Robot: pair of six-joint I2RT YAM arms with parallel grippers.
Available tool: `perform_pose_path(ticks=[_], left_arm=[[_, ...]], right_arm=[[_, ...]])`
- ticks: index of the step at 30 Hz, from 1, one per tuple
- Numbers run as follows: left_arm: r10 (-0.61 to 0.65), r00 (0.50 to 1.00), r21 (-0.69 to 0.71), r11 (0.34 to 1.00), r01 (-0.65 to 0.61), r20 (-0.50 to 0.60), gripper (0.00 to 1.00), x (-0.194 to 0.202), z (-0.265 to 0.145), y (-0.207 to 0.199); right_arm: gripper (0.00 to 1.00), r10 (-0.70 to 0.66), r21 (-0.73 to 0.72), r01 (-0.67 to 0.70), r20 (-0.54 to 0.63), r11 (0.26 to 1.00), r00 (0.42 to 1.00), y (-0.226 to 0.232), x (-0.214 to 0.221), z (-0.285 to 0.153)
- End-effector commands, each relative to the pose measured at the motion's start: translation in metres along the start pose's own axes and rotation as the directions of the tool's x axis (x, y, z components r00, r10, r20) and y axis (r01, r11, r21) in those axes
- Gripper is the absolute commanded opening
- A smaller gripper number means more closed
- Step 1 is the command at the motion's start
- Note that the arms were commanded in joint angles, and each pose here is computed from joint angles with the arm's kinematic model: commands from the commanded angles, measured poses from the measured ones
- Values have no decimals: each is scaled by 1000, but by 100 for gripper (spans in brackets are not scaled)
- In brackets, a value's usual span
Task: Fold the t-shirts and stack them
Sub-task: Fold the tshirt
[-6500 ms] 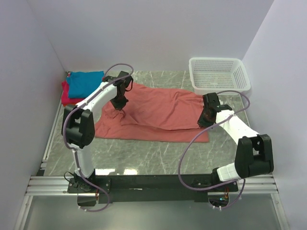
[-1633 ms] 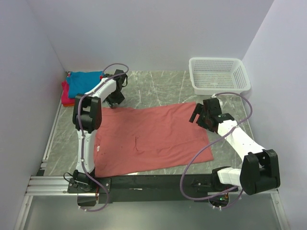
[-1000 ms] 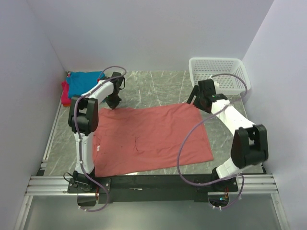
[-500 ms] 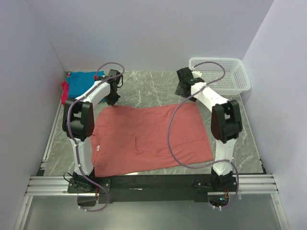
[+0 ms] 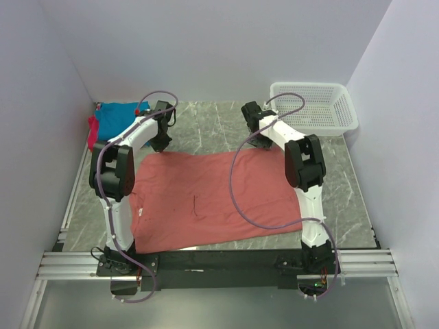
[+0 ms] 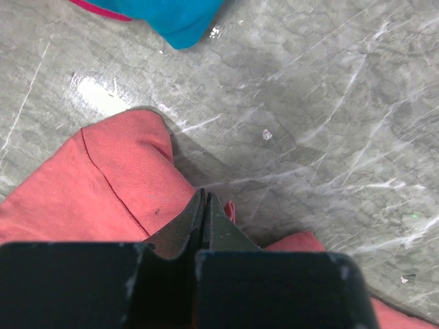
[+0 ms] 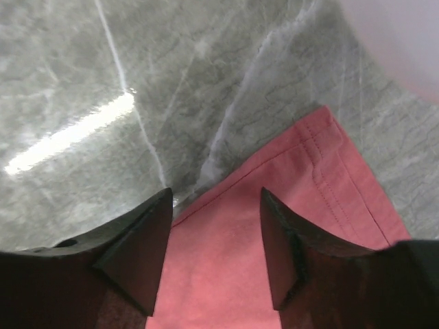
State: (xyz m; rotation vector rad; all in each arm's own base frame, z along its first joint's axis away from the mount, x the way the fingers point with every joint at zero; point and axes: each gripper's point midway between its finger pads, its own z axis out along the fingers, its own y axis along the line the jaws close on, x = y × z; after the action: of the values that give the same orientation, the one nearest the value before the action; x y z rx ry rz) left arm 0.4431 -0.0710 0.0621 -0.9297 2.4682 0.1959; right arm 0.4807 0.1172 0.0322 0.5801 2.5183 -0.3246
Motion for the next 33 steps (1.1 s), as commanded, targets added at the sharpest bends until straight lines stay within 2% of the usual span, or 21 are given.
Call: perform_pose_path(ticks=[1,5,7,9,10,13,25,33], left_arm=[[1,999,-1,1000,-1,48,1,-13,-2,-2],[6,999,0,1000,-6,43,1,-10,2,-2],[8,999,0,1000,-8,35,1,-8,5,-3],[8,999,7,1000,-8,35,1,-8,5,-5],[9,999,5,1000,-9,34,1,-9,6,-6],[6,999,7,1000,-6,51,1,-16,4,-10],[-20,994,47,999,15,111,1,-54,-4,-39],[-39,994,67,997,32,98,1,-45,-13,-28]], right_arm=[[59,6,41,-7,13,999,1000,-6,-3,-4],[49,-3,68,3,5,998,1000,-15,3,0],[34,-8,74,7,6,997,1000,-18,5,0],[24,-8,71,7,10,997,1000,-18,4,0],[15,-13,70,12,12,998,1000,-17,3,0],[0,-15,68,13,29,998,999,-17,-7,1],[0,2,-36,4,168,999,986,-9,-74,-32],[0,9,-45,-2,149,999,989,-23,-58,-45]])
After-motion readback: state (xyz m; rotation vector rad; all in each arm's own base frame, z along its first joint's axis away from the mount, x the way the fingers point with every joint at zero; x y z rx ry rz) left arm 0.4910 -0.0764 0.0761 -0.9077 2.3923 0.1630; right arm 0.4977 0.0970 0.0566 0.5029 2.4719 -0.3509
